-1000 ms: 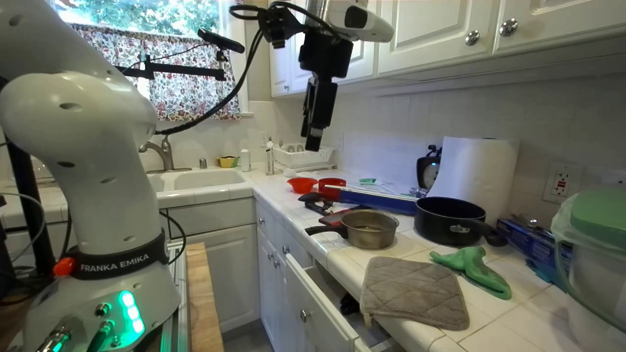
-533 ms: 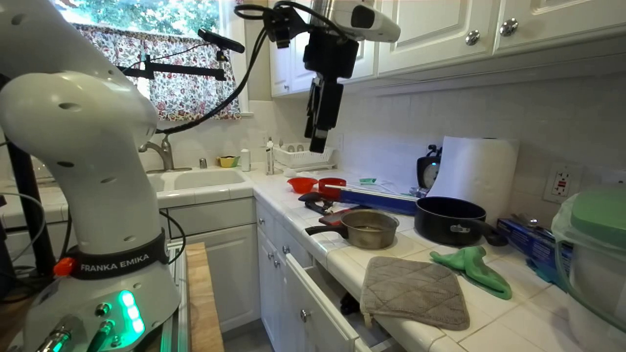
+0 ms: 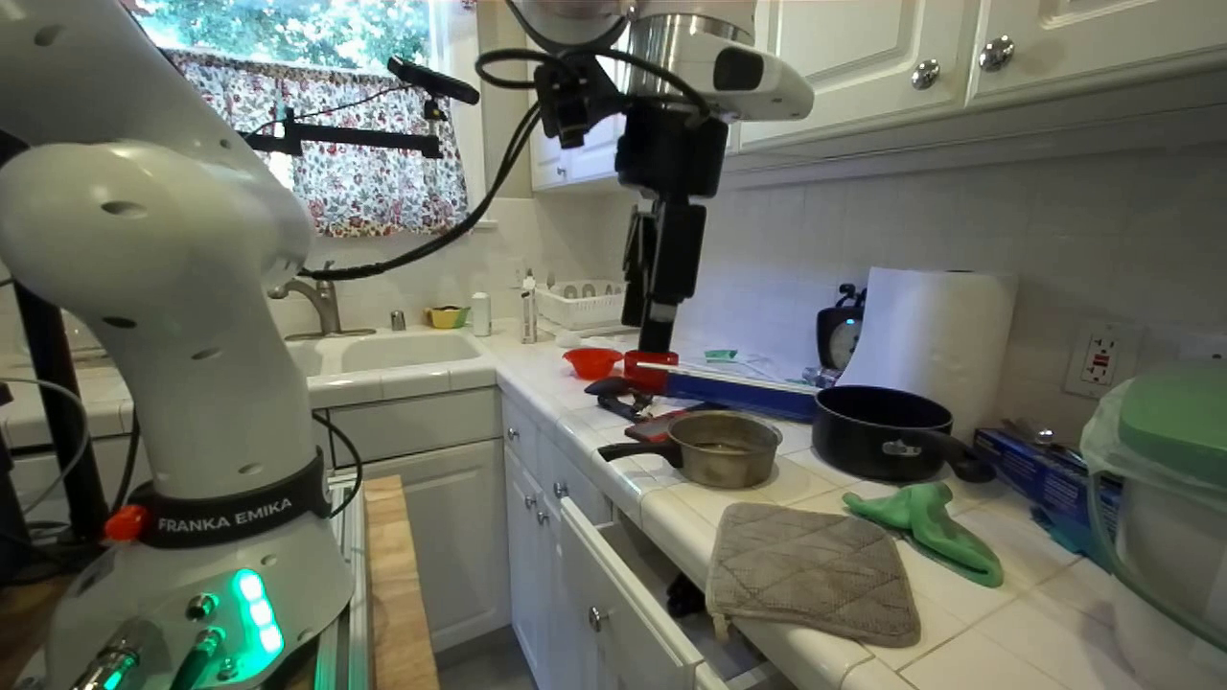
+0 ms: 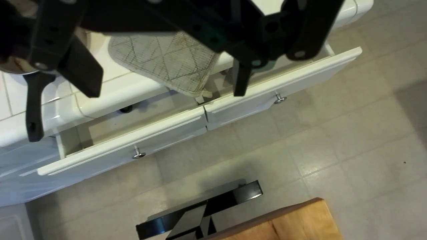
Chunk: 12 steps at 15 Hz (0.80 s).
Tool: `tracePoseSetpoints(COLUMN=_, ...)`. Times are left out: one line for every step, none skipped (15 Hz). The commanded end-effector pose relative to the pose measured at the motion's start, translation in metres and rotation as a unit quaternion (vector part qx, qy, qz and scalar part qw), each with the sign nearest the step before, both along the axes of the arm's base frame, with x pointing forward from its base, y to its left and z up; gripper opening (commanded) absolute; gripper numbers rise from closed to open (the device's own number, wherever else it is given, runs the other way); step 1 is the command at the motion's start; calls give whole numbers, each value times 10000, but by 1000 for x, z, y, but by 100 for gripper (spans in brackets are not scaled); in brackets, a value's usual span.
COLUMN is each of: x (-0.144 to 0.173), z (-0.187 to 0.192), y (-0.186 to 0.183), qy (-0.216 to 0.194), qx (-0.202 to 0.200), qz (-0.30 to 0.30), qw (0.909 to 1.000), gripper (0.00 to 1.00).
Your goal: Put the towel on top of the pot
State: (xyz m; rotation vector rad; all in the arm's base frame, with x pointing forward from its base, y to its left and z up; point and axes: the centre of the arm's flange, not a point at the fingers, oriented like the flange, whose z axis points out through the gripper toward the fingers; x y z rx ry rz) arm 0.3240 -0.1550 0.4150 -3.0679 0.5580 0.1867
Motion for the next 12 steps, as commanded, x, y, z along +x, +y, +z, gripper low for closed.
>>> tracePoseSetpoints(x=11, z=-31, y=-6, qy=-171, qx=-322, qz=330, qw=9988, gripper=100)
tracePoseSetpoints(x=14, z=-37, y=-6, qy=-259, qx=-354, qz=427, qw=9981, gripper=100)
tracePoseSetpoints(x=17, z=-44, y=-6, qy=-324, qx=-361, qz=510, qw=9975, gripper=100)
tracePoseSetpoints(x=21, z=-50, y=-6, qy=-400, qx=-357, qz=599, qw=9968, gripper=100)
tracePoseSetpoints(x=23, z=-58, y=-5, qy=-472, qx=-346, qz=713, qw=9957, gripper=100)
tracePoseSetpoints(x=25, z=-65, y=-4, qy=-504, qx=-301, qz=839, qw=9947, gripper=100)
tracePoseSetpoints(x=26, z=-73, y=-1, qy=-516, qx=-266, qz=1036, qw=9929, gripper=100)
tracePoseSetpoints(x=22, z=-54, y=0, qy=-468, qx=-297, qz=728, qw=9958, gripper=100)
tracePoseSetpoints(x=23, z=-61, y=1, qy=-464, qx=-287, qz=836, qw=9950, gripper=100)
tracePoseSetpoints(x=24, z=-66, y=2, qy=-448, qx=-280, qz=892, qw=9946, gripper=100)
tracePoseSetpoints(x=25, z=-68, y=2, qy=-440, qx=-276, qz=920, qw=9944, gripper=100)
tracePoseSetpoints(x=25, z=-68, y=2, qy=-438, qx=-276, qz=930, qw=9943, gripper=100)
